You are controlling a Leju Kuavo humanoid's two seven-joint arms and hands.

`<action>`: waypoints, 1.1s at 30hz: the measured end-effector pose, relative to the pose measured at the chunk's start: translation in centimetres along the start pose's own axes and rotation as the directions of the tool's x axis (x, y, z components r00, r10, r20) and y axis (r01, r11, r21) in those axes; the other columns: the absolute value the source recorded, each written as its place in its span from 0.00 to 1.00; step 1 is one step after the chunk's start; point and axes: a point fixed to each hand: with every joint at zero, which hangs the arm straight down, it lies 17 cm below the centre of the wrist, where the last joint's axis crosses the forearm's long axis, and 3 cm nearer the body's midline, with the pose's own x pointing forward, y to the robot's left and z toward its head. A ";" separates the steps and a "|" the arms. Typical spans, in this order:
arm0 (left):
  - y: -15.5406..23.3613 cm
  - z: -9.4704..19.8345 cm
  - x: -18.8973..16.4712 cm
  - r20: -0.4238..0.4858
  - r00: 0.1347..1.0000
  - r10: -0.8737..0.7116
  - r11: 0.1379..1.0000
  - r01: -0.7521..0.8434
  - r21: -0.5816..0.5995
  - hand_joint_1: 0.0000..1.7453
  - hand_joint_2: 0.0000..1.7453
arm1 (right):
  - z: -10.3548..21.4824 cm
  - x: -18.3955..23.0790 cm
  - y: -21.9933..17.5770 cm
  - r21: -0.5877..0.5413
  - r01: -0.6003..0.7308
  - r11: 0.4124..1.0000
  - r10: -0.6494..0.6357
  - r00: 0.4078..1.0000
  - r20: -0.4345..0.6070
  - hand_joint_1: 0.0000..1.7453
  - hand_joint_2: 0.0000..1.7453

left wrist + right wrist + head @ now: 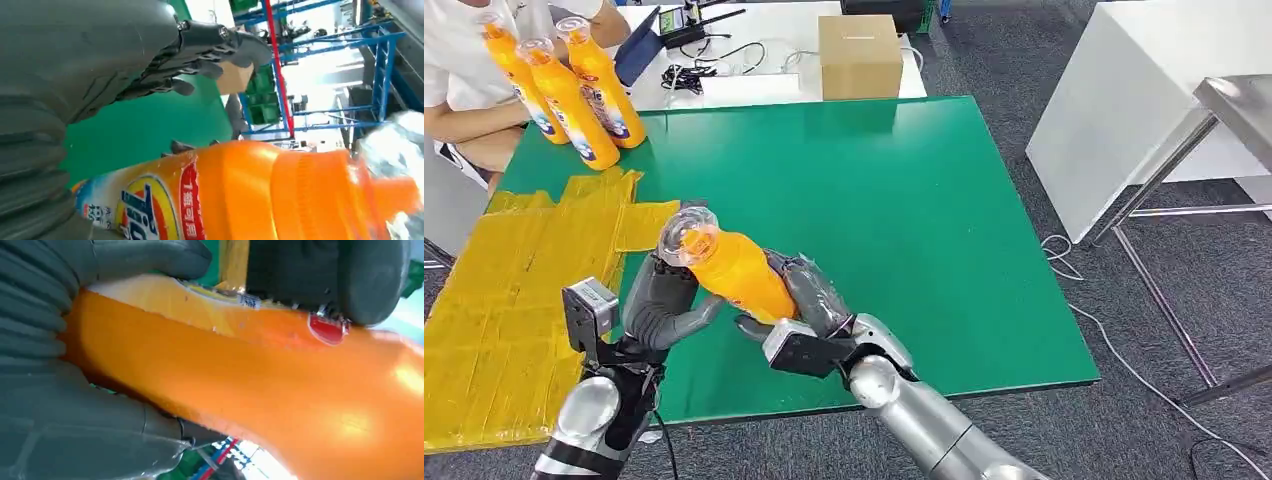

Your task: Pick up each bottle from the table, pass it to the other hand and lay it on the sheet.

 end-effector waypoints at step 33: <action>0.0 0.3 1.2 0.045 0.999 -0.023 1.000 0.022 0.015 0.00 1.00 | -2.3 1.1 0.9 0.105 -0.102 0.989 0.101 0.995 0.017 1.00 1.00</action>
